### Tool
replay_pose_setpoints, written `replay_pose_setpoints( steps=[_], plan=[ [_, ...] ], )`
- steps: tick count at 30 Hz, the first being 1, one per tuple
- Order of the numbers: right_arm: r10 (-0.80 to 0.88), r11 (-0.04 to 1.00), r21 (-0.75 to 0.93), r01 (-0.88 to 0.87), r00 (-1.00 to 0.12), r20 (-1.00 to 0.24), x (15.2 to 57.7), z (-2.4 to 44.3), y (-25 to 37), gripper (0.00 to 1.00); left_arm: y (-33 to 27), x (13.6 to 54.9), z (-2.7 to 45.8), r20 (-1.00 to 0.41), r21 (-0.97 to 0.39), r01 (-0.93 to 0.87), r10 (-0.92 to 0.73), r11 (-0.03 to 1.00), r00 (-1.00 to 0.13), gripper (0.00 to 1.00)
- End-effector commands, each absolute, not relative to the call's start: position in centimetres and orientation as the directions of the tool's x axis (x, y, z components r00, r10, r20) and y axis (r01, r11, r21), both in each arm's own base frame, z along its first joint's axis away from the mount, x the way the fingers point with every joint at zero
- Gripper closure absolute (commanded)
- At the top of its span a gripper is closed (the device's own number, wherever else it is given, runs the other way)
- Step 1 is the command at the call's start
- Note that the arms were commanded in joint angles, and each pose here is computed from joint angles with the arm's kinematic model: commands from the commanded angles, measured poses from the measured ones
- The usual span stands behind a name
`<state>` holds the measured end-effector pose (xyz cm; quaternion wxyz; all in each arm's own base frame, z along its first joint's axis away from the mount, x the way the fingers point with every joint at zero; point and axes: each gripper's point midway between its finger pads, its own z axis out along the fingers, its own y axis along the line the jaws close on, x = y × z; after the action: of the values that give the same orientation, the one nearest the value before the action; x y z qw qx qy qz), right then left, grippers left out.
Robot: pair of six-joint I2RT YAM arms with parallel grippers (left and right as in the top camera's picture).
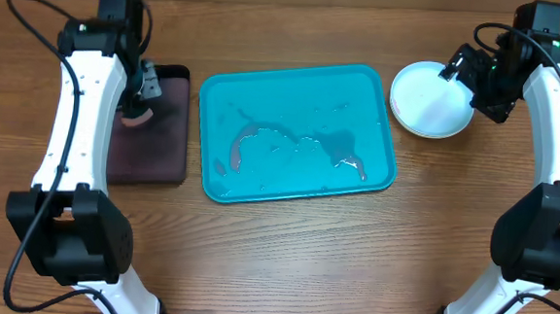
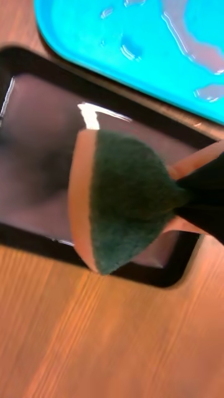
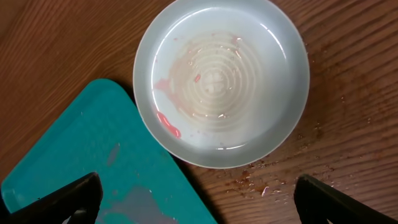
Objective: Clean dirty plates on tray and stack at the side
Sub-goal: 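Move the left gripper left and set the sponge on the black mat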
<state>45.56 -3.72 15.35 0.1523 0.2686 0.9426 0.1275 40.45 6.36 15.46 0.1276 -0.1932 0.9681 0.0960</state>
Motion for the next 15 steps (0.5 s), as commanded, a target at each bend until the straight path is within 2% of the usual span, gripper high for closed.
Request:
replay_pose_setpoints(
  steps=[1,7,15],
  plan=[
    [0.513,0.842,0.329,0.428,-0.823,-0.243,45.7,16.3,-3.3,0.0,5.6,39.7,11.5,-0.209,0.106,-0.297,-0.271,0.949,-0.94,0.96],
    [0.429,0.885,0.294,0.362,-0.878,-0.211,44.7,15.4,-2.2,0.0,5.7,39.1,6.5,-0.201,0.124,-0.214,-0.187,0.969,-0.962,0.94],
    [0.366,0.909,0.271,0.318,-0.918,-0.151,44.3,13.1,-0.3,0.0,5.7,39.2,5.6,-0.215,0.123,-0.217,-0.187,0.969,-0.958,0.67]
  ],
)
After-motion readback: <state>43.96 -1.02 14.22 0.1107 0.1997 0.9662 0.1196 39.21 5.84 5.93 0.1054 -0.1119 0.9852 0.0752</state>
